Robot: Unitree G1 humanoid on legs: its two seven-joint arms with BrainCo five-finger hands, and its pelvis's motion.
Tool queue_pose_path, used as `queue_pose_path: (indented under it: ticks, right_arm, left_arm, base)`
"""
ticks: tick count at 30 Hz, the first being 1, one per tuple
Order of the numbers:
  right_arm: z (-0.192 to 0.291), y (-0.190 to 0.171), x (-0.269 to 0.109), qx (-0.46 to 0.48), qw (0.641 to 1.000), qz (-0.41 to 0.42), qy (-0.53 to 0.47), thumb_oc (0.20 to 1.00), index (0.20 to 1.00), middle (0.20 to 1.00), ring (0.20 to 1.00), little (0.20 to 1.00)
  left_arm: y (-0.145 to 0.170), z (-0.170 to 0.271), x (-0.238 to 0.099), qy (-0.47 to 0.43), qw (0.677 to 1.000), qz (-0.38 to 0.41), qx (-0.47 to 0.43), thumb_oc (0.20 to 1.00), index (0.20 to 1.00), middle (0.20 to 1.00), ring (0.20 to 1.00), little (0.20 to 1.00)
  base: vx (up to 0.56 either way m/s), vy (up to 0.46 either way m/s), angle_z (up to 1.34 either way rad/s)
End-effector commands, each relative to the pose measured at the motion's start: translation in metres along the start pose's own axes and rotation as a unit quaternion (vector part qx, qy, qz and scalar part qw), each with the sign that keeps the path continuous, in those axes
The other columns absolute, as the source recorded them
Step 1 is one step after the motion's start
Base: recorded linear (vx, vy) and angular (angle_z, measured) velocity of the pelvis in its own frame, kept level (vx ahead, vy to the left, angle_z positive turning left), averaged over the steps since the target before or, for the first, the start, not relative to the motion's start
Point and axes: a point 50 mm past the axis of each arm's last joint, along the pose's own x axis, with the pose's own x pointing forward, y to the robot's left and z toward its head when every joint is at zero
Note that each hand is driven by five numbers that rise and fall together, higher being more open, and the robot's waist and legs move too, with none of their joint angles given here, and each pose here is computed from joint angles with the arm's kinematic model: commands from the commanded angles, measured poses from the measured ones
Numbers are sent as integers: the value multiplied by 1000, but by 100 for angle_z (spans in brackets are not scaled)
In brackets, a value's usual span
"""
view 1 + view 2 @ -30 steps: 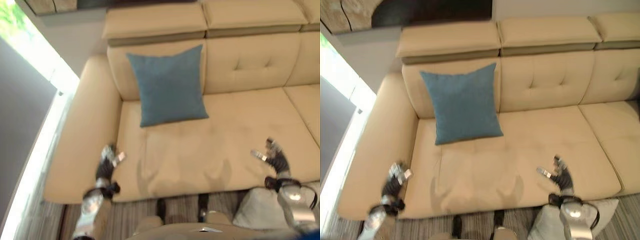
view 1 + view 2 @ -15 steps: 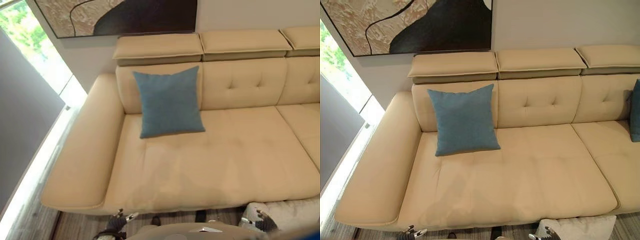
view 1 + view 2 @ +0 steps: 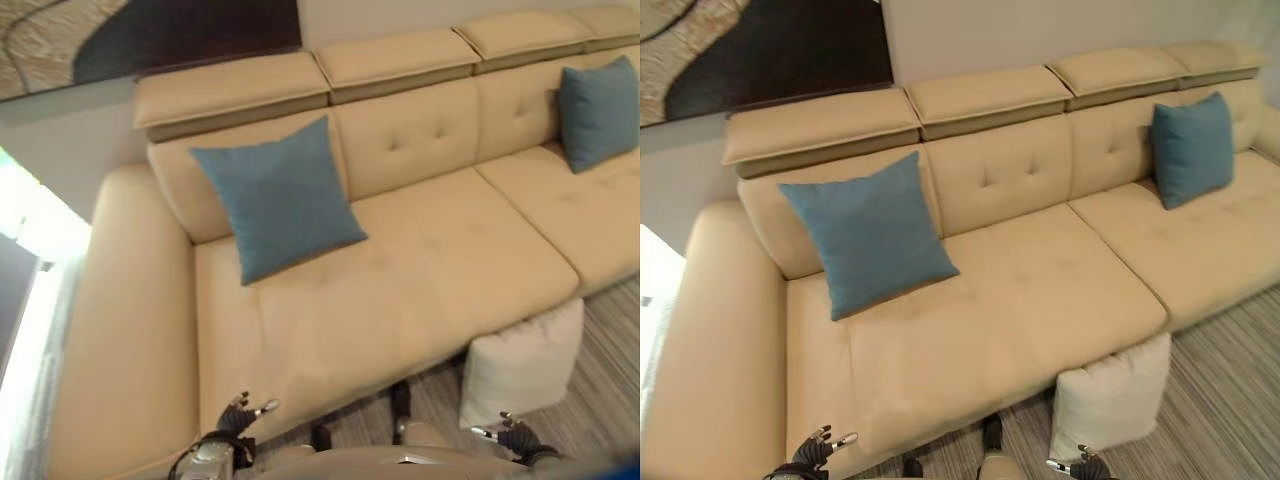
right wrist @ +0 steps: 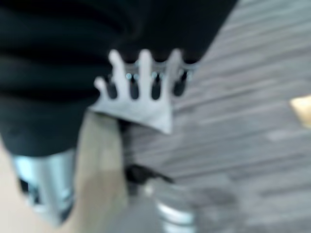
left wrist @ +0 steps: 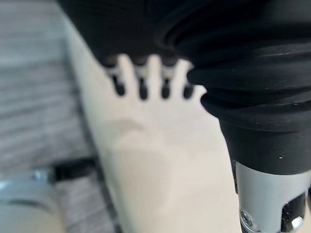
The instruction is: Pick up all the scattered cushions and arrange them neatly on the sofa.
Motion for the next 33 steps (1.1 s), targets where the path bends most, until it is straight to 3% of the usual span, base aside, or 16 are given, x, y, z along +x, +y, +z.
queue_pose_path:
  ticks: [1, 15, 25, 33]
  right_arm:
    - [19, -14, 3, -7, 999, -17, -33, 1000, 1000, 1000, 1000, 1000]
    - [20, -1, 4, 38, 999, -19, -32, 1000, 1000, 1000, 1000, 1000]
    - [13, -3, 4, 34, 999, -15, -6, 1000, 1000, 1000, 1000, 1000]
    - [21, 7, 6, 15, 1000, 0, -15, 1000, 1000, 1000, 1000, 1000]
  left_arm:
    - [6, 11, 2, -19, 1000, 6, 15, 1000, 1000, 1000, 1000, 1000]
    - [-22, 28, 8, -34, 998, -26, 41, 1000, 1000, 1000, 1000, 1000]
    - [-39, 28, 9, -31, 996, -52, 60, 1000, 1000, 1000, 1000, 1000]
    - [-33, 36, 10, -42, 993, -52, 95, 1000, 1000, 1000, 1000, 1000]
  base:
    - [-92, 4, -79]
    - [-179, -98, -29]
    - [-227, 149, -60]
    - [-263, 112, -96]
